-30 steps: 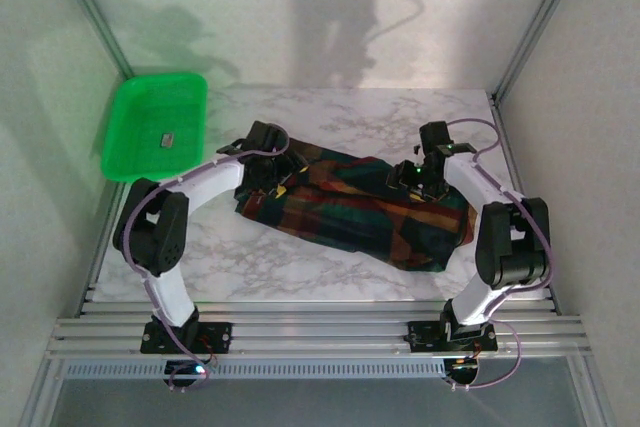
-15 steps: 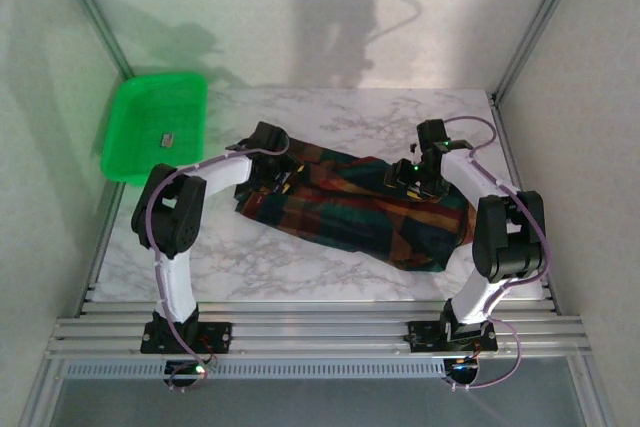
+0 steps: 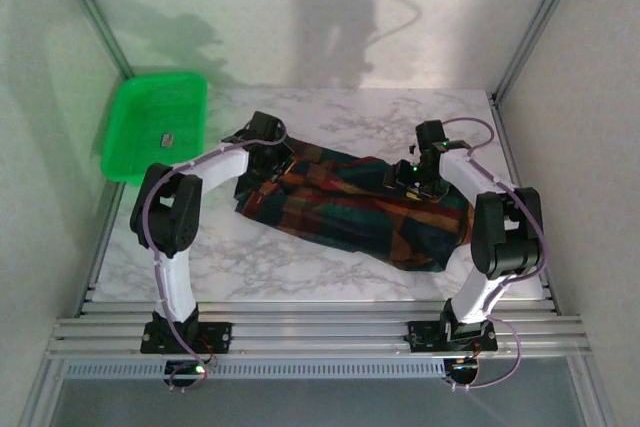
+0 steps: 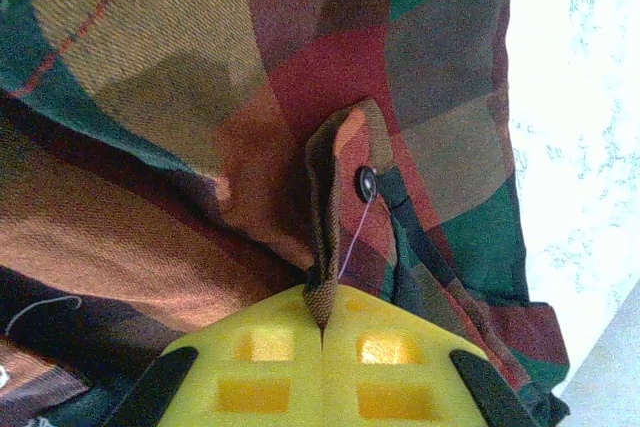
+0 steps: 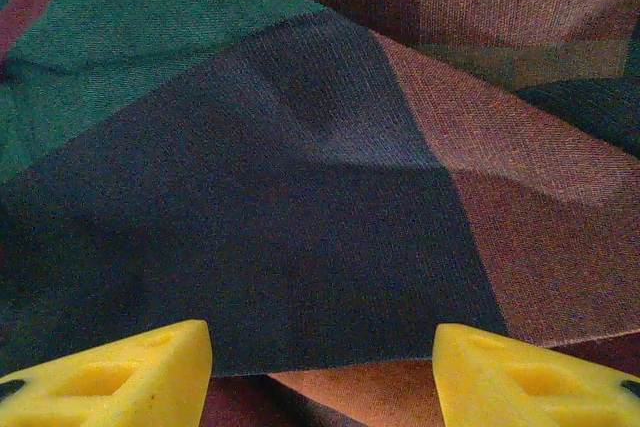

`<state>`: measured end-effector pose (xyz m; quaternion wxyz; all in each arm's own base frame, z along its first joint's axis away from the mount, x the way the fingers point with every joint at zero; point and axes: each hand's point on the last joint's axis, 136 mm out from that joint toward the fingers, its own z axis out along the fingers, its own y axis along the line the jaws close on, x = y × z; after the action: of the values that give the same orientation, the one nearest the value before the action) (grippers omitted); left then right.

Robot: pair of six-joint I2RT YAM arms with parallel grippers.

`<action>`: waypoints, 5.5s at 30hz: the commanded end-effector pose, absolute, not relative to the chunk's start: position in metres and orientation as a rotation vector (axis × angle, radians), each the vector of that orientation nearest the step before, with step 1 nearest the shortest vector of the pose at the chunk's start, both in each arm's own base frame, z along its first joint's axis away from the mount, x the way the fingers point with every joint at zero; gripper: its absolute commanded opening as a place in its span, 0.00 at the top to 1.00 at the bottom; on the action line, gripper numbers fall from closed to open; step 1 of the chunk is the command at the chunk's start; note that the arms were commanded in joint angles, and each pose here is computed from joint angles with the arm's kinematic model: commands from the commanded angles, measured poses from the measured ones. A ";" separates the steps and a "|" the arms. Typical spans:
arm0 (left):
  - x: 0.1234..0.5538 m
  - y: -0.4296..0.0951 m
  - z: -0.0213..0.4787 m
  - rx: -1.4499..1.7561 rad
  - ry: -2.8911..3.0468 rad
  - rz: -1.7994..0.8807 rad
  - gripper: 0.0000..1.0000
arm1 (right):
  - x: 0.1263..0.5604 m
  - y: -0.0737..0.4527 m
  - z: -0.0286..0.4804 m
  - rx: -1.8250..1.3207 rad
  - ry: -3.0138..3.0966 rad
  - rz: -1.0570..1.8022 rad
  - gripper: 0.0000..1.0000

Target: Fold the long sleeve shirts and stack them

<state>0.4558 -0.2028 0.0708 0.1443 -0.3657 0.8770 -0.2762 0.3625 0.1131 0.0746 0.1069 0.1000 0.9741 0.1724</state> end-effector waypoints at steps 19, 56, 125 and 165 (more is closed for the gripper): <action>0.475 -0.273 0.279 0.016 2.136 -0.583 1.00 | 0.367 0.080 0.050 0.540 2.858 0.375 0.39; 0.469 -0.178 0.111 -0.163 2.378 -0.213 1.00 | 0.364 0.059 0.017 0.660 2.883 0.349 0.41; 0.508 -0.195 0.162 -0.139 2.384 -0.467 0.25 | 0.420 0.189 0.153 0.435 2.734 0.619 0.37; 0.307 -0.265 0.074 -0.028 2.785 -1.076 0.31 | 0.468 0.140 0.029 0.490 2.853 0.347 0.45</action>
<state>0.3226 -0.2499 0.0538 0.1015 -0.0258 0.9421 -0.3186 0.4518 0.1296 0.0264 0.1064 0.1959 0.9715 0.0808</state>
